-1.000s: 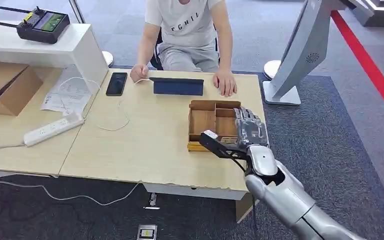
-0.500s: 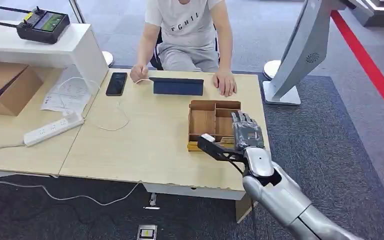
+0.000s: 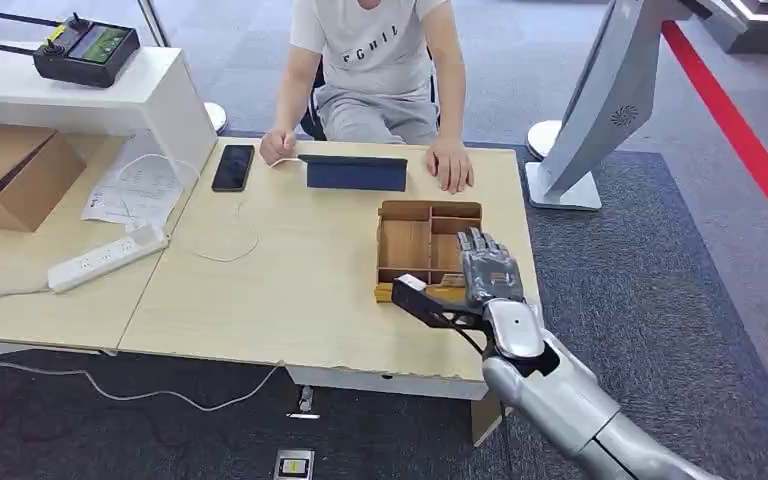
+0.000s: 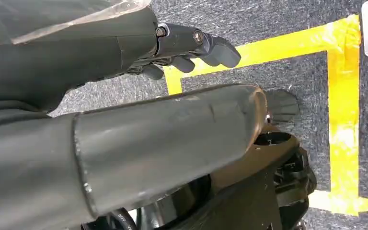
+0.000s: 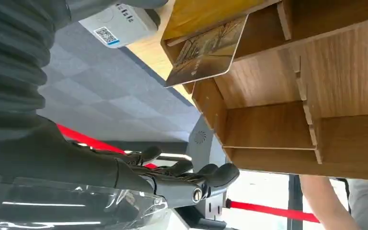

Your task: Pass the card to the sensor for recognition and then transmit it.

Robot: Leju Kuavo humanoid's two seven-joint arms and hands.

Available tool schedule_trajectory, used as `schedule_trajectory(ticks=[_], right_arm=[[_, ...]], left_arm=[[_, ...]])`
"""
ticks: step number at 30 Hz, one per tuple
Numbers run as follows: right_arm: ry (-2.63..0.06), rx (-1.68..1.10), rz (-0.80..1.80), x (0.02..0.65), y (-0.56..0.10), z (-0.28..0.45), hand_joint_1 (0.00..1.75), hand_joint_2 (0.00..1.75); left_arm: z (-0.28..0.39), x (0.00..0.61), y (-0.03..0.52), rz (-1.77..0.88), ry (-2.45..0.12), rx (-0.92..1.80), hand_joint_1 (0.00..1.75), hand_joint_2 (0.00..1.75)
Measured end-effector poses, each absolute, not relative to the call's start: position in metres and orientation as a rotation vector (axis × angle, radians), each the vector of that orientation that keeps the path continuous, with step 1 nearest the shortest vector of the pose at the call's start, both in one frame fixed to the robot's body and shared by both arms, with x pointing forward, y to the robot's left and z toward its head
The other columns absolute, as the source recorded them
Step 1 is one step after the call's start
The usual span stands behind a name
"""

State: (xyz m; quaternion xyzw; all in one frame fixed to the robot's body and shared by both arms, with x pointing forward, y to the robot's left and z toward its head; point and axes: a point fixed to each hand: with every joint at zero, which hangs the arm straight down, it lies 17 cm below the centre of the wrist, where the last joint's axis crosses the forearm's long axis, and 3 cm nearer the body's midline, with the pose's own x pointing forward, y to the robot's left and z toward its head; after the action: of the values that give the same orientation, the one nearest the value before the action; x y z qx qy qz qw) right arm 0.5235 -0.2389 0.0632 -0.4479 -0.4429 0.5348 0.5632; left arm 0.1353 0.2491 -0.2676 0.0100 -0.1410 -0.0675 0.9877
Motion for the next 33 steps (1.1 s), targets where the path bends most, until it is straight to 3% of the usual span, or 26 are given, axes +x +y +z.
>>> schedule_trajectory(ticks=[33], right_arm=[[-0.99,-1.027,1.278,0.518,-0.249,0.037,0.0,1.75]], left_arm=[[-0.268,0.133,0.25,-0.135,-0.273,0.024,0.0,0.0]])
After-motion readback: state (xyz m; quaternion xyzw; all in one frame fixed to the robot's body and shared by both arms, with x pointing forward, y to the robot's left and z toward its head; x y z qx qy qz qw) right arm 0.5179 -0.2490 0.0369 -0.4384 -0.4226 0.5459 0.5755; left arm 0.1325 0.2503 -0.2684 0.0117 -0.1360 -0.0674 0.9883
